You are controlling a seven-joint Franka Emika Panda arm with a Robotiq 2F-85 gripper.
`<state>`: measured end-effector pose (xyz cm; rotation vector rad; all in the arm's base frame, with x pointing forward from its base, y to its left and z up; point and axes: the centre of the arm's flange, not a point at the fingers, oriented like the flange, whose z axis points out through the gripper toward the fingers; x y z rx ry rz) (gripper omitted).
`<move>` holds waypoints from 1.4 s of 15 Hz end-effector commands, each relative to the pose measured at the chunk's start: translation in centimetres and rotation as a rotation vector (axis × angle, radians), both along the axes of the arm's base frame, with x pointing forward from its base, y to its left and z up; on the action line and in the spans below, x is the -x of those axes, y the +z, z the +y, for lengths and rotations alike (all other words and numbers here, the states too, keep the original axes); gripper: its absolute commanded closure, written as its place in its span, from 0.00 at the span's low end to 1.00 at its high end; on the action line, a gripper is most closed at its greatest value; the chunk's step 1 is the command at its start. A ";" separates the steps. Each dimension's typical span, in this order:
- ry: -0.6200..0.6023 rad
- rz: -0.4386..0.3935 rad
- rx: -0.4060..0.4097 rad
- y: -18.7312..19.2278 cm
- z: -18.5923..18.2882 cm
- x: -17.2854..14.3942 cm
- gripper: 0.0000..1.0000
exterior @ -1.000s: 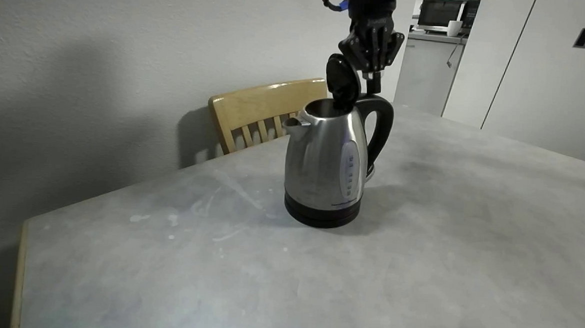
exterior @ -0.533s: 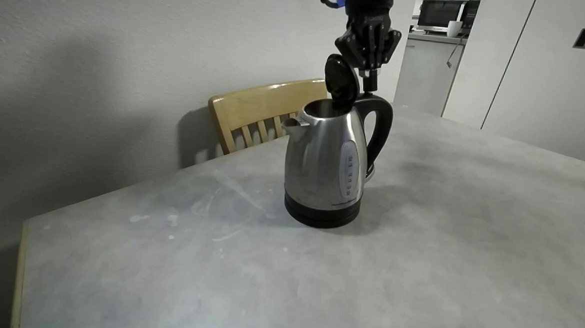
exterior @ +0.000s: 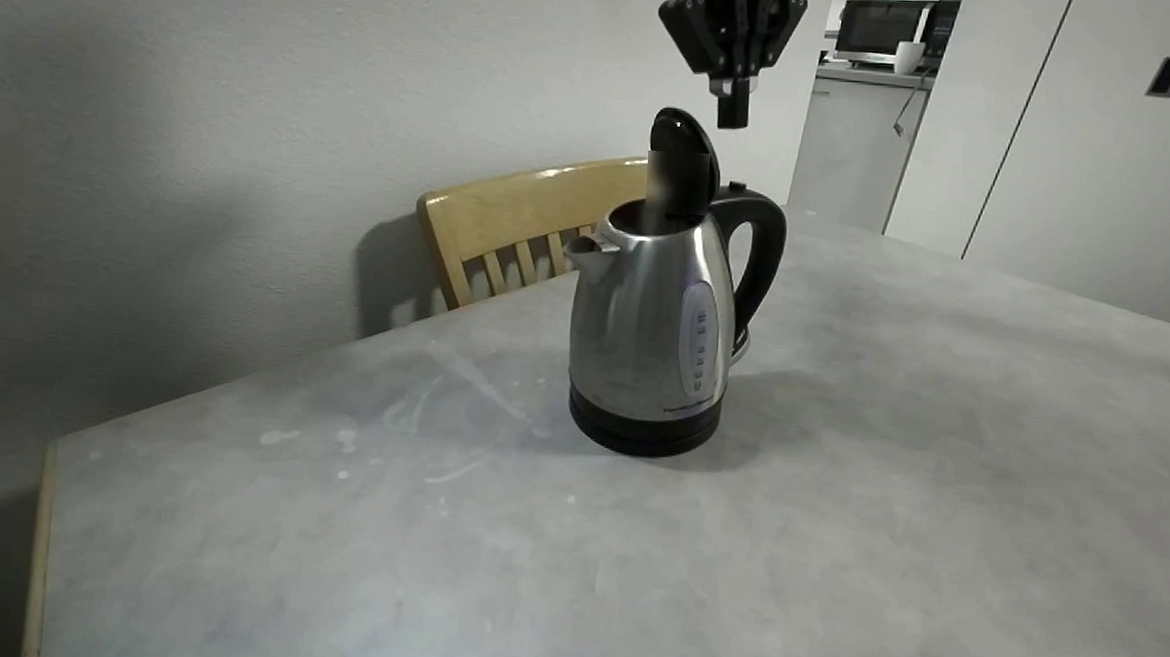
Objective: Press the button to to open the lid of the kettle
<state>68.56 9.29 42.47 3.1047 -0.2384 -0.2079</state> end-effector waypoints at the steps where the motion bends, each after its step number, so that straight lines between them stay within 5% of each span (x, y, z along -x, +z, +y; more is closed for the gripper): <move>1: -0.013 -0.026 0.023 1.8 0.3 2.8 1.00; 11: -0.024 -0.045 0.014 3.5 0.2 3.7 1.00; 12: -0.026 -0.044 0.013 3.6 0.2 3.8 0.94; 13: -0.031 -0.046 0.013 3.5 0.2 3.8 0.72; 16: -0.045 -0.045 -0.004 3.5 0.2 3.9 0.63; 21: -0.118 -0.062 -0.030 3.5 0.4 3.7 0.27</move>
